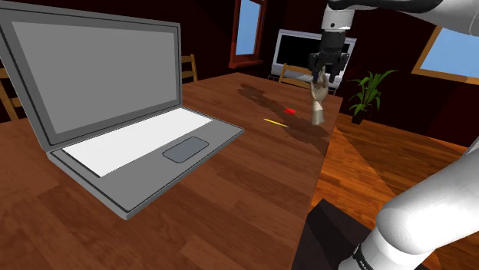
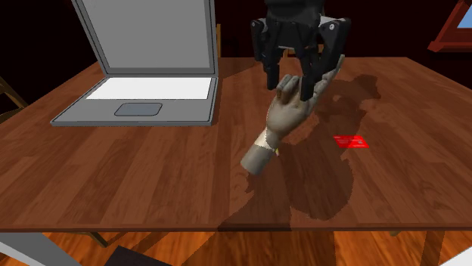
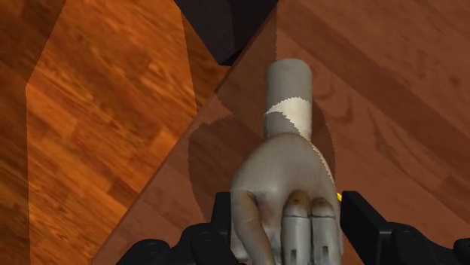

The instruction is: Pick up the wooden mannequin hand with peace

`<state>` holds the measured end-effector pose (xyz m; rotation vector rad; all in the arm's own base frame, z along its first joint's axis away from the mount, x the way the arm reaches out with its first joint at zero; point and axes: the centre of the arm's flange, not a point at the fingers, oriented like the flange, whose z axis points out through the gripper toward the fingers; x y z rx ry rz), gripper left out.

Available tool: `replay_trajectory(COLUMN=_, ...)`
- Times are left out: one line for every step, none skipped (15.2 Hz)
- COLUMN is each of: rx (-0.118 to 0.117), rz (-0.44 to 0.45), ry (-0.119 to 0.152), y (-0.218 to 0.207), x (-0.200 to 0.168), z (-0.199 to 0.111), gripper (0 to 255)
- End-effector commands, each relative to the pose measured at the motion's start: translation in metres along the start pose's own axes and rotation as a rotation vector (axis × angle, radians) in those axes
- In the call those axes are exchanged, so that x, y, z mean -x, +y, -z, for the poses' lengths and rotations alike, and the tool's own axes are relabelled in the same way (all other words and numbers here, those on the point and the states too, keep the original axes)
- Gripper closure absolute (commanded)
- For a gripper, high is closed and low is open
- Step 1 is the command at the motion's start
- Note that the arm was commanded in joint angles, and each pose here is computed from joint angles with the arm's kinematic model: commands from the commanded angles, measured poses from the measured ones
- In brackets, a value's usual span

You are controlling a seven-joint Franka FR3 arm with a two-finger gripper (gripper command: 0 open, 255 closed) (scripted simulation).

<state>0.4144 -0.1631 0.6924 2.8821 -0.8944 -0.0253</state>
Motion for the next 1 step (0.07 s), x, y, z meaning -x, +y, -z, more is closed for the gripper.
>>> replay_trajectory(rx=0.0, rz=0.0, ry=0.0, y=0.0, x=-0.0003, z=0.0034, gripper=255)
